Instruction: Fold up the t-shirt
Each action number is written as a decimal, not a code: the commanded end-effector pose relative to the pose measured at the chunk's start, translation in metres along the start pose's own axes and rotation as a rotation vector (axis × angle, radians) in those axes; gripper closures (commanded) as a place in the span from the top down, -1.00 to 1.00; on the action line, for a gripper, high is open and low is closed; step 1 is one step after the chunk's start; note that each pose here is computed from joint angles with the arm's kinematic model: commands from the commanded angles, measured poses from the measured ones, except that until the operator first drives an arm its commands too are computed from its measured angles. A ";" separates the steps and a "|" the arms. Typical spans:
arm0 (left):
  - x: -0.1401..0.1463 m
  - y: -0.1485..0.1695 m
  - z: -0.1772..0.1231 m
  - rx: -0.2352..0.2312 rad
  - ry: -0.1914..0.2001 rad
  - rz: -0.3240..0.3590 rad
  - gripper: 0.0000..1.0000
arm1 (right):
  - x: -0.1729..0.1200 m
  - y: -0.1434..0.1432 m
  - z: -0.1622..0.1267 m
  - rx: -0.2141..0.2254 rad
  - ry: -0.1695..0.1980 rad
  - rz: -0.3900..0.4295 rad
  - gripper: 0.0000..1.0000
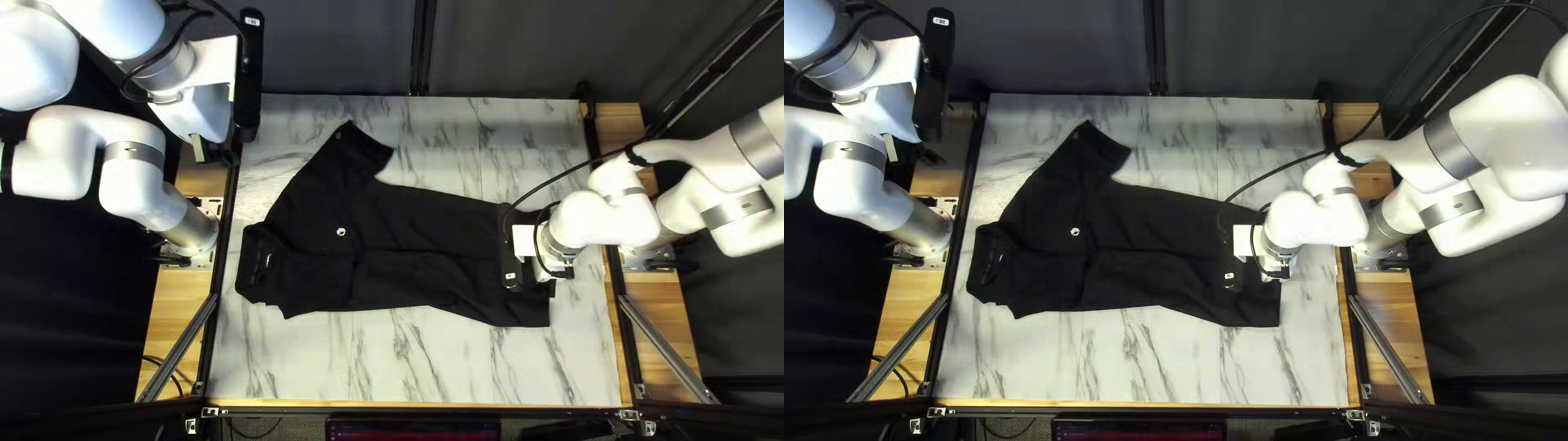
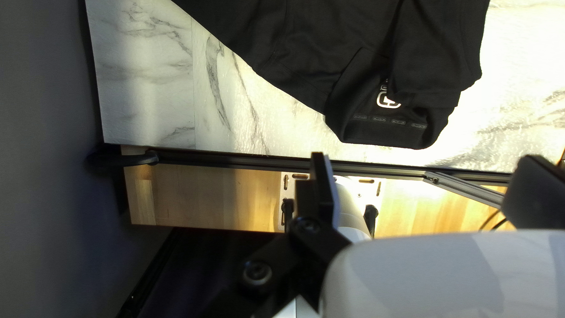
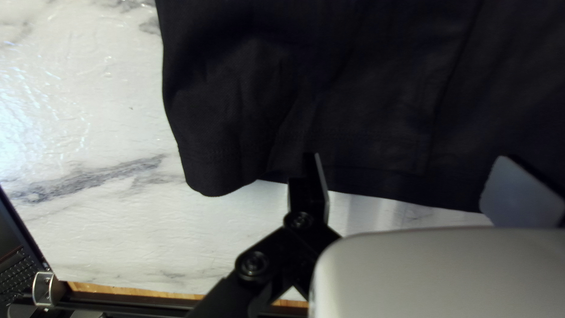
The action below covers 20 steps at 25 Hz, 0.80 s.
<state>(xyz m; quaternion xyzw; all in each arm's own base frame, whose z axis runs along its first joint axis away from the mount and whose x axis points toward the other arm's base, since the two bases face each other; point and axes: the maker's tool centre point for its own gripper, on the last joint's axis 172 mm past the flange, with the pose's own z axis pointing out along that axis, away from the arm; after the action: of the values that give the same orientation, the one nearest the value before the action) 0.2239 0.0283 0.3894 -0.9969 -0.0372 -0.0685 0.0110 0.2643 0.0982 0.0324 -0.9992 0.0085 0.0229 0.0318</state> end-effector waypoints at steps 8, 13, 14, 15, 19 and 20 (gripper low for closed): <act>0.000 0.000 0.000 0.000 0.000 0.000 1.00 | 0.004 -0.003 0.011 -0.015 0.004 0.008 0.56; 0.000 0.000 0.000 0.000 0.000 0.000 1.00 | 0.005 -0.002 0.011 -0.017 0.004 0.010 -0.50; 0.000 0.000 0.000 0.000 0.000 0.000 1.00 | 0.005 -0.002 0.011 -0.018 0.003 0.010 -0.49; 0.000 0.000 0.000 0.000 0.000 0.000 1.00 | 0.005 -0.002 0.011 -0.018 0.002 0.010 -0.48; 0.000 0.000 0.000 0.000 0.000 0.000 1.00 | 0.007 -0.001 0.011 -0.019 -0.001 0.008 -0.55; 0.000 0.000 0.000 0.000 0.000 0.000 1.00 | 0.007 -0.001 0.009 -0.020 -0.001 0.009 -0.55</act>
<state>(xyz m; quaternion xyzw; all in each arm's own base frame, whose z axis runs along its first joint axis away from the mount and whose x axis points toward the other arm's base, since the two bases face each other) 0.2239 0.0283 0.3894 -0.9969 -0.0372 -0.0685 0.0110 0.2702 0.0996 0.0210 -0.9994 0.0128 0.0229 0.0228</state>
